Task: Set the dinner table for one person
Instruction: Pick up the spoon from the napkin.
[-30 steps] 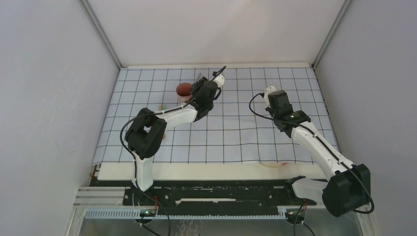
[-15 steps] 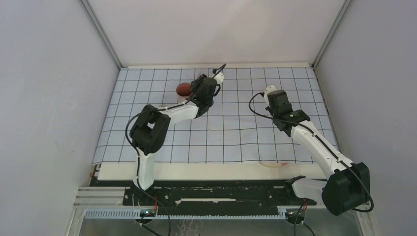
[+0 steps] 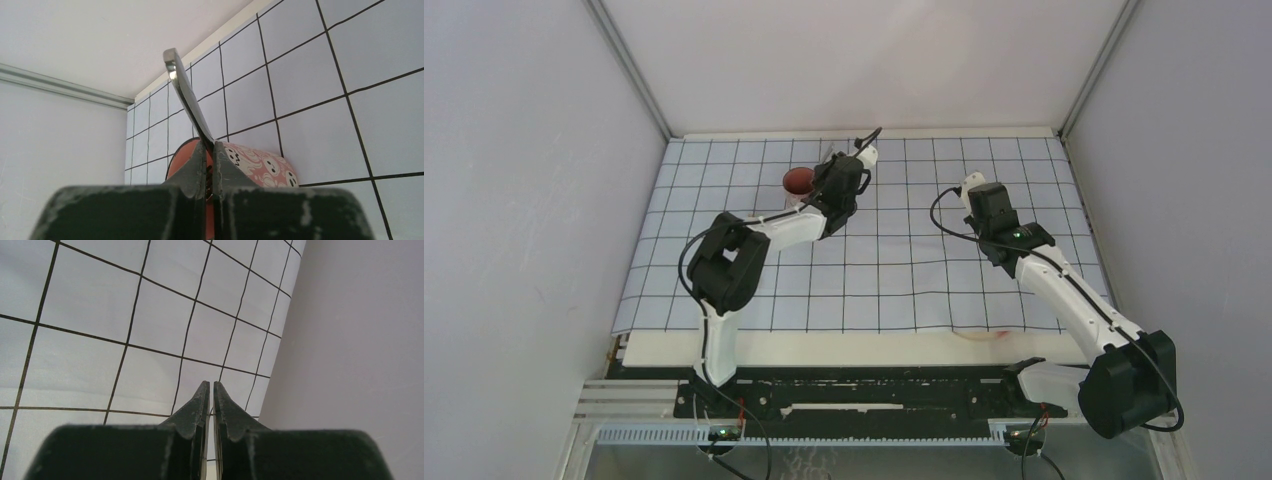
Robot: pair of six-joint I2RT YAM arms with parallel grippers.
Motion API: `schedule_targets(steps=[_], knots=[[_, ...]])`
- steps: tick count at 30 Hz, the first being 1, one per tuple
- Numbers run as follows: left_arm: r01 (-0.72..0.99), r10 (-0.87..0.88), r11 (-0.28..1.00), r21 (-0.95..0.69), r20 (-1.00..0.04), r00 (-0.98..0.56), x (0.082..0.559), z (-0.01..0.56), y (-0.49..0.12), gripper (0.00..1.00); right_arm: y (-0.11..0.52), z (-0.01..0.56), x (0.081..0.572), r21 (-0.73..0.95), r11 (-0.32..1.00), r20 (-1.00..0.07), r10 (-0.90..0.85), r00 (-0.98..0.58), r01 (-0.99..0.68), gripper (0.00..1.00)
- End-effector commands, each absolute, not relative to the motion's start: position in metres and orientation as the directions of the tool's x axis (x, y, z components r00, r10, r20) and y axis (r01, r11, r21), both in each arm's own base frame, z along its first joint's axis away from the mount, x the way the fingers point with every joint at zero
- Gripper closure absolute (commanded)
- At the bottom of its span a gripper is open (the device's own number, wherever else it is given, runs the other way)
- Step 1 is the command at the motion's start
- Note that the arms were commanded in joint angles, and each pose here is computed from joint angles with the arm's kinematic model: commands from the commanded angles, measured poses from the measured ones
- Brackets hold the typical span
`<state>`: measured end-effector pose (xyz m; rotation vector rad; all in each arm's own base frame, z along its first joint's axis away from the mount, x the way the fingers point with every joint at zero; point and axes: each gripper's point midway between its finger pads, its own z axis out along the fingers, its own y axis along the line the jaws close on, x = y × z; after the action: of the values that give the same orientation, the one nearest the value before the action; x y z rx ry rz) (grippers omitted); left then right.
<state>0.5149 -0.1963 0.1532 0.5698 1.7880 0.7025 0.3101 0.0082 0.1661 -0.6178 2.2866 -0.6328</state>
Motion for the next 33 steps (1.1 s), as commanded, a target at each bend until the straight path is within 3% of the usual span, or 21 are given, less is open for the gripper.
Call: schedule_targets(steps=[1,33], knots=[[-0.02,0.655,0.728,0.685,-0.704,-0.274,0.522,0.189,-0.194,1.0,0.014,0.187,0.322,-0.59,0.78,-0.536,-0.572,-0.621,-0.209,0.88],[-0.172,0.678,0.686,0.707,-0.706,-0.203,0.501,0.287,-0.169,1.0,0.016,0.182,0.325,-0.584,0.78,-0.529,-0.575,-0.624,-0.223,0.89]])
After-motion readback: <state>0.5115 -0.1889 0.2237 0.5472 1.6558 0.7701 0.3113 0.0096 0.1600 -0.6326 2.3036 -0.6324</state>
